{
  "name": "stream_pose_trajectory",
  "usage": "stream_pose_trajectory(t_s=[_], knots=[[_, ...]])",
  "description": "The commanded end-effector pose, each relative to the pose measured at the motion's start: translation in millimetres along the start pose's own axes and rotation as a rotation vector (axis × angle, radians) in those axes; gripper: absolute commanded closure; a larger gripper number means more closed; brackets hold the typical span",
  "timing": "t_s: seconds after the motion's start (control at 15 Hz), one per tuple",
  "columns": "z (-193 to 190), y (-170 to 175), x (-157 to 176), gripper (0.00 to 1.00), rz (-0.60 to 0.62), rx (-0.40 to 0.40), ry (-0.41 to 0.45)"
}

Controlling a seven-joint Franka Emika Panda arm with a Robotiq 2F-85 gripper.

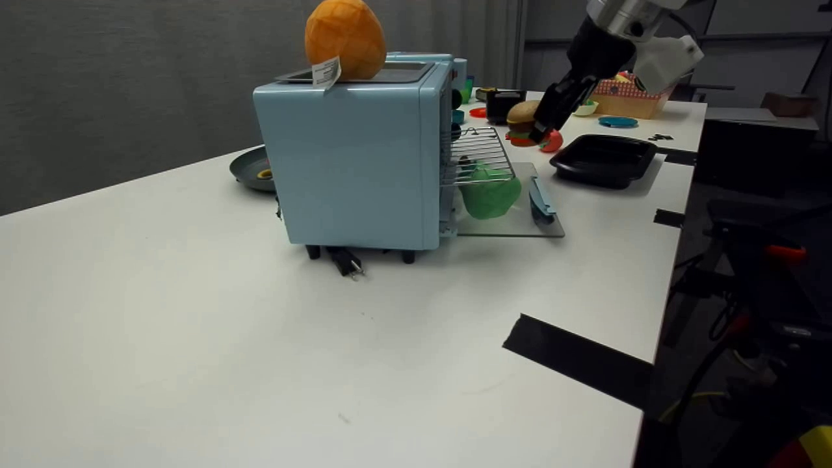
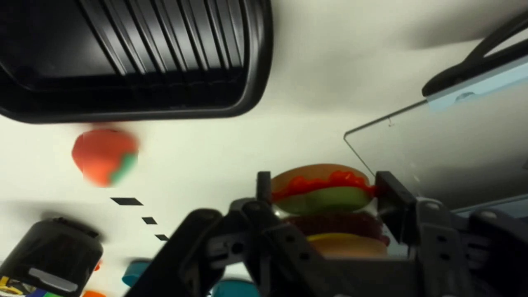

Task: Remove the toy burger from the breakfast station oven, close the breakfast station oven door

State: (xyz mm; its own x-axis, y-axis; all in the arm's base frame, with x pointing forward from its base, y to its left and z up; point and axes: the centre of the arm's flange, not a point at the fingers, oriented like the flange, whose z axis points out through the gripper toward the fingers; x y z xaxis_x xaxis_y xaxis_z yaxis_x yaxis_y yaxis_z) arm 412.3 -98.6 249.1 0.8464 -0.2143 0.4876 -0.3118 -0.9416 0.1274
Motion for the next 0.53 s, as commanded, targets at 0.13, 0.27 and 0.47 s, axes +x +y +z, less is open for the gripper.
stream_pose_trajectory(t_s=[0.13, 0.27, 0.47], knots=[[8.8, 0.2, 6.6, 0.03, 0.058, -0.051, -0.053], [11.5, -0.4, 6.4, 0.00, 0.068, -0.051, -0.062], [8.2, -1.2, 8.2, 0.00, 0.081, -0.033, -0.062]])
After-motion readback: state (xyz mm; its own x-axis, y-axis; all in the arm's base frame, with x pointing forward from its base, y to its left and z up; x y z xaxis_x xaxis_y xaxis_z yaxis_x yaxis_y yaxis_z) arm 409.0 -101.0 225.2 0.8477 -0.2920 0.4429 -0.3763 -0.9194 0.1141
